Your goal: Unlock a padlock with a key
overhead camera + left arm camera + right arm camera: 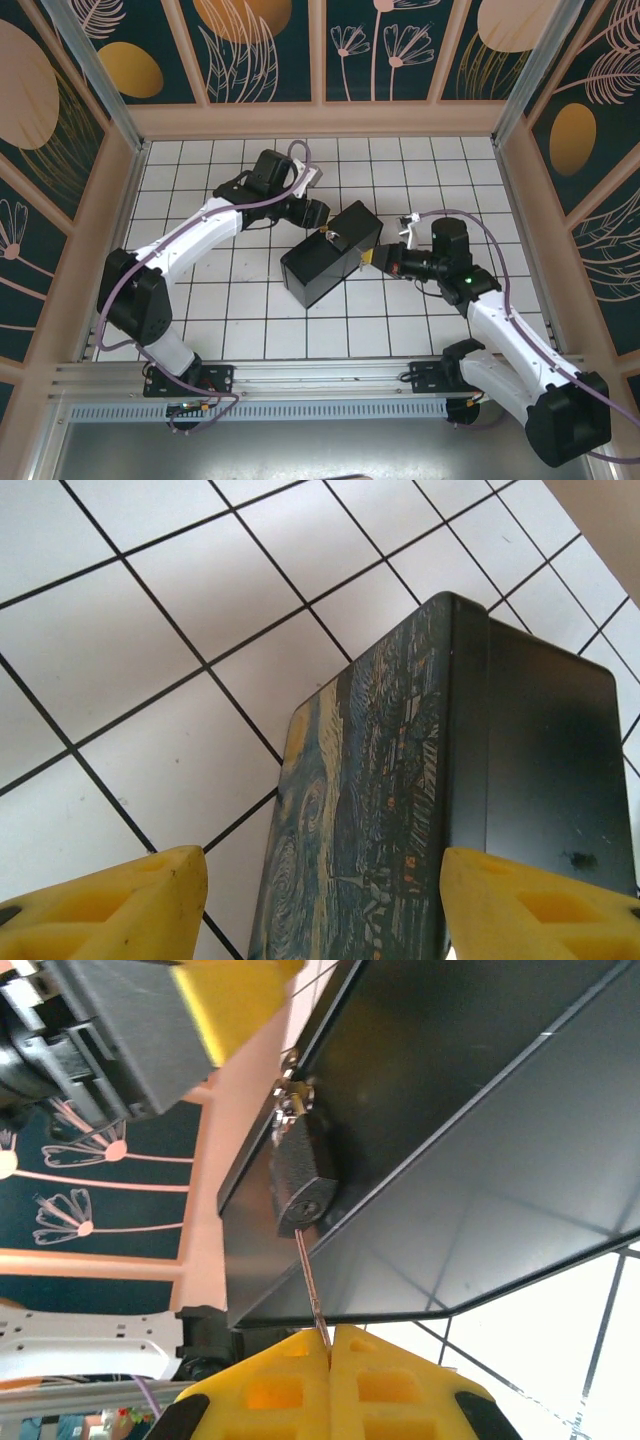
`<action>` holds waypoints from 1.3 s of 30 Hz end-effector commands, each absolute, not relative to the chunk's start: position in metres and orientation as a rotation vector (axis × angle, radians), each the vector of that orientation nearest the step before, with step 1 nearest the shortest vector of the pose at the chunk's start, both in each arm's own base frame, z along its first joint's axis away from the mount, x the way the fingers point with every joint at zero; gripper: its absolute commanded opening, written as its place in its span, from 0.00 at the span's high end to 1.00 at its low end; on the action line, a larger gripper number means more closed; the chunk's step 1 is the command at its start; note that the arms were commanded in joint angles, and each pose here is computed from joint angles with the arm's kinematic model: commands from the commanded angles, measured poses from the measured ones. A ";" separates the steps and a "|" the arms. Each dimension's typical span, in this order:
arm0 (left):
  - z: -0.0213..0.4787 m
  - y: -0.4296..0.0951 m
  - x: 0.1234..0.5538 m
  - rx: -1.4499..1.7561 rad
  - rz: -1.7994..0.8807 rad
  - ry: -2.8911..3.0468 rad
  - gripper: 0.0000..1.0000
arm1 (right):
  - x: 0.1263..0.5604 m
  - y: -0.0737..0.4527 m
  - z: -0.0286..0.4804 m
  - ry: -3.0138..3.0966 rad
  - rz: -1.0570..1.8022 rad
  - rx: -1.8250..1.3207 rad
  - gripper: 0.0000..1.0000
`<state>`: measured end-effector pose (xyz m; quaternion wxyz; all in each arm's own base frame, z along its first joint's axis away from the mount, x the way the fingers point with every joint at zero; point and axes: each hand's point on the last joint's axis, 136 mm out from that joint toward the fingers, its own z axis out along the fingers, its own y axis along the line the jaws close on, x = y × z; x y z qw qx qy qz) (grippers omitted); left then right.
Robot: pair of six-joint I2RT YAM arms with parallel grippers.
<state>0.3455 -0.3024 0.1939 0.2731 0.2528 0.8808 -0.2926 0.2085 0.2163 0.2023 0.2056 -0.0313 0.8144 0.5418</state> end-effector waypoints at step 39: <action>0.231 -0.317 0.318 0.959 -0.699 1.918 0.31 | 0.212 0.233 0.195 2.323 1.724 0.001 1.00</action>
